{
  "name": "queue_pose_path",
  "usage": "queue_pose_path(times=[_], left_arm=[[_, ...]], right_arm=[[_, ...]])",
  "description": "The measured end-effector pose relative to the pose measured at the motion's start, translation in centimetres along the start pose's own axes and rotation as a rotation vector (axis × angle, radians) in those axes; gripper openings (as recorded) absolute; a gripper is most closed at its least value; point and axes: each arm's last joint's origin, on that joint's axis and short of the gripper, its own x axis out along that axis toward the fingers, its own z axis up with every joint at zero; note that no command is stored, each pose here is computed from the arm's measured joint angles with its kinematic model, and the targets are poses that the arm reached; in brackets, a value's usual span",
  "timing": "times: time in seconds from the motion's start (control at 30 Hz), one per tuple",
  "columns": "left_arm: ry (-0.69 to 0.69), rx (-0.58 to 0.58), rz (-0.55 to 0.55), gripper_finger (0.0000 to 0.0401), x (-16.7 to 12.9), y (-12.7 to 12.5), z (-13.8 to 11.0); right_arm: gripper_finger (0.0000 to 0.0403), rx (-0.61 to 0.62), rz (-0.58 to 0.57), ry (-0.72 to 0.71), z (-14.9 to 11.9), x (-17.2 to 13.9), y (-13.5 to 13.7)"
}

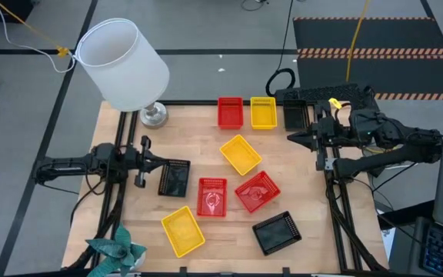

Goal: Stack baskets by color
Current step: Stack the bottom right red bin on top of the top red bin

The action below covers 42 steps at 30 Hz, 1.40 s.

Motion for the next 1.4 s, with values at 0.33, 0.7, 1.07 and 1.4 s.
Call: queue_pose_path(times=[0.33,0.7,1.07,1.4], left_arm=[[0.071,-0.086,0.0,0.0005,-0.1,0.0,5.2],[0.199,-0.068,0.01,0.0002,2.1,0.4,14.1],[0.286,-0.076,-0.008,0.0009,5.8,0.6,21.9],[0.448,-0.076,-0.069,0.001,10.3,-1.8,20.4]], right_arm=[[0.0,-0.001,0.0,0.006,0.0,0.1,0.0],[0.0,-0.001,0.0,0.001,0.0,0.1,0.0],[0.0,0.0,0.001,-0.008,-0.8,0.9,0.1],[0.0,0.074,0.0,0.04,-2.9,2.5,0.3]])
